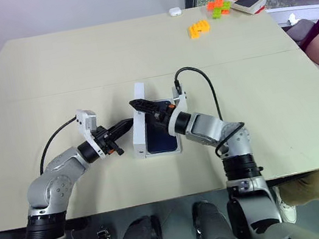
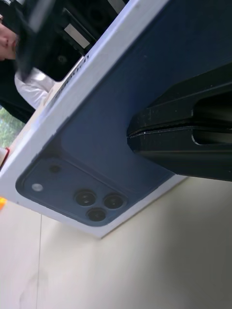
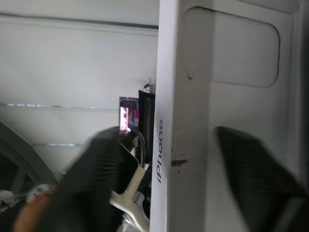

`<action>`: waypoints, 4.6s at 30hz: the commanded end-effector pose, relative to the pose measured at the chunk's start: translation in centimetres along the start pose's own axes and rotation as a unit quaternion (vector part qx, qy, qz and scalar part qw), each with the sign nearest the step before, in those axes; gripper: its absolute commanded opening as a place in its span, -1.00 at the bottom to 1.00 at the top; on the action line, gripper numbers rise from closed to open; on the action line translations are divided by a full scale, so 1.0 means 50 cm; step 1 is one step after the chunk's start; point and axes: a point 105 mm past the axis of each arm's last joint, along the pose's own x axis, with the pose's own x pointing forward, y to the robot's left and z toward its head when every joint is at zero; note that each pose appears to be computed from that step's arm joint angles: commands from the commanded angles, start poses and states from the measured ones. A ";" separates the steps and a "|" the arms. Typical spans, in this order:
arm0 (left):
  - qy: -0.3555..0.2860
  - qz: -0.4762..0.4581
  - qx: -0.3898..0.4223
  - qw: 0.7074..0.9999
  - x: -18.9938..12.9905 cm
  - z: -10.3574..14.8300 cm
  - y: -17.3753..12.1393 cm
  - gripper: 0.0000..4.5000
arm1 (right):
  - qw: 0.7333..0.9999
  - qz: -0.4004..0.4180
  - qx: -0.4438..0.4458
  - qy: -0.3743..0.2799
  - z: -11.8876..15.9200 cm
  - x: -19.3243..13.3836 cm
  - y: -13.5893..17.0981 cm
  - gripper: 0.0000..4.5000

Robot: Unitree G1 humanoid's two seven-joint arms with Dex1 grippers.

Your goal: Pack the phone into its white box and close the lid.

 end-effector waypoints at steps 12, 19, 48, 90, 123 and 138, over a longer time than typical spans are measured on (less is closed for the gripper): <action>-0.030 -0.053 -0.009 0.998 0.057 0.044 -0.046 -1.00 | 0.946 -0.052 -0.321 -0.008 0.193 -0.122 0.028 0.91; -0.017 -0.063 -0.020 0.998 0.063 0.039 -0.049 -1.00 | 0.916 -0.078 -0.392 0.025 0.189 -0.118 -0.004 0.91; 0.075 0.043 0.058 0.995 -0.053 0.042 0.066 -1.00 | 0.742 -0.055 -0.658 0.113 0.155 -0.111 -0.019 -0.90; 0.103 -0.031 0.047 0.993 0.067 0.043 0.035 -1.00 | 0.692 -0.065 -0.688 0.206 0.099 -0.119 -0.081 -0.96; 0.211 -0.181 0.016 0.961 0.077 -0.043 -0.021 -1.00 | 0.694 -0.020 -0.666 0.272 0.056 -0.122 -0.100 -0.96; 0.126 -0.109 0.050 0.985 0.001 0.040 0.007 -0.60 | 0.775 0.029 -0.611 0.160 0.094 -0.105 -0.002 -0.74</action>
